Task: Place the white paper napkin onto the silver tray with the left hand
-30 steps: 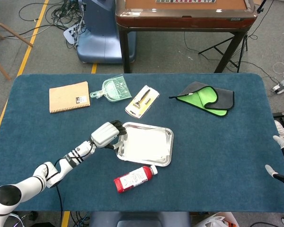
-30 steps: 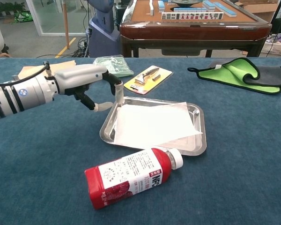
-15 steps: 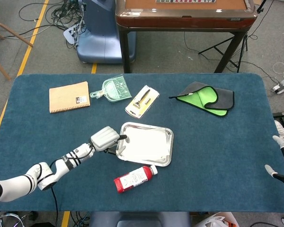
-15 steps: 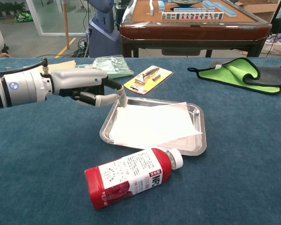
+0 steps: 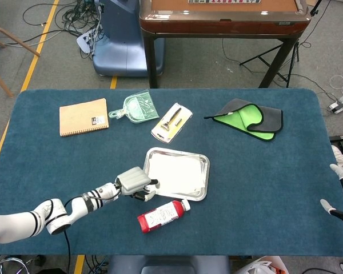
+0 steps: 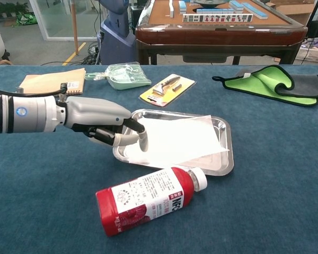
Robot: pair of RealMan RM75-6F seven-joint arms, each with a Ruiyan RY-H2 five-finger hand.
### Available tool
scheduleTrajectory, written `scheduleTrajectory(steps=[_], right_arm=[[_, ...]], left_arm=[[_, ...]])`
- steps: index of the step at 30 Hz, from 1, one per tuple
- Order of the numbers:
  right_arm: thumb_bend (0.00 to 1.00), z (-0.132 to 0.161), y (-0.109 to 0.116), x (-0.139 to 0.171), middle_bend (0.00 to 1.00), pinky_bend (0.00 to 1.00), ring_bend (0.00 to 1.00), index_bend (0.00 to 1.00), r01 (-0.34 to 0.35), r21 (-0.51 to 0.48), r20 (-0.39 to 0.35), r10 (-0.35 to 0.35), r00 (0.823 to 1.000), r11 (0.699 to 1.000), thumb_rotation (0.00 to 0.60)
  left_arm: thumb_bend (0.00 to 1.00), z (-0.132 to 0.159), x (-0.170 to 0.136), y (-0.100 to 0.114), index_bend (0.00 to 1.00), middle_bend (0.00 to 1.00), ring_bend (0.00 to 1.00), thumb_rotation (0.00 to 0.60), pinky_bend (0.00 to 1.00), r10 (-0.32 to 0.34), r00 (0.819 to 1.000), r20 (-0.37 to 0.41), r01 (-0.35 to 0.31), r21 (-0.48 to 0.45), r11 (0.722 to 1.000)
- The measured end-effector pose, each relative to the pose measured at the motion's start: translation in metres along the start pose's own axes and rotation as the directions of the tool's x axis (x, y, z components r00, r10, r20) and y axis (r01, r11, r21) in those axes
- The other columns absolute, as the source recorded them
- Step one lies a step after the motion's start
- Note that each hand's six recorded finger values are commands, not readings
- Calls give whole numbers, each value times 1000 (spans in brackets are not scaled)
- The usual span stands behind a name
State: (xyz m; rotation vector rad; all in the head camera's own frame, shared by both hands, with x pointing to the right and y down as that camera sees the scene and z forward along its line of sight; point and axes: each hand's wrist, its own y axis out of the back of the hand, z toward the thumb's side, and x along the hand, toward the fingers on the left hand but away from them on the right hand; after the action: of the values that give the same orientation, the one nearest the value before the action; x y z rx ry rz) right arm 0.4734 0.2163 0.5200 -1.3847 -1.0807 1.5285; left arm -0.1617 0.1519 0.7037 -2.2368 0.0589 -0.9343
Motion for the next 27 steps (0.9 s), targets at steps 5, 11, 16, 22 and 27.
scheduleTrajectory(steps=[5,11,16,22,27], right_arm=[[50,-2,1,0,258,143,139,203,2,-1,3,-2,1000,1000,600],[51,-3,0,0,258,143,139,203,2,-4,4,-2,1000,1000,600],[50,-4,-1,1,258,143,139,203,2,-5,6,-2,1000,1000,600],[50,-4,-1,1,258,143,139,203,2,-6,7,-2,1000,1000,600],[50,-4,0,1,258,143,139,203,7,-6,8,-7,1000,1000,600]], left_arm=[[479,4,2,-1,289,1000,1000,44,1000,-8,1000,1,8,16,1000],[479,7,4,-6,290,1000,1000,45,1000,-33,999,-6,34,34,999],[479,5,5,-9,293,1000,1000,45,1000,-50,999,-19,51,54,997],[479,0,6,-11,294,1000,1000,43,1000,-59,997,-40,61,64,996],[479,-4,7,-13,295,1000,1000,45,1000,-69,996,-54,74,83,994]])
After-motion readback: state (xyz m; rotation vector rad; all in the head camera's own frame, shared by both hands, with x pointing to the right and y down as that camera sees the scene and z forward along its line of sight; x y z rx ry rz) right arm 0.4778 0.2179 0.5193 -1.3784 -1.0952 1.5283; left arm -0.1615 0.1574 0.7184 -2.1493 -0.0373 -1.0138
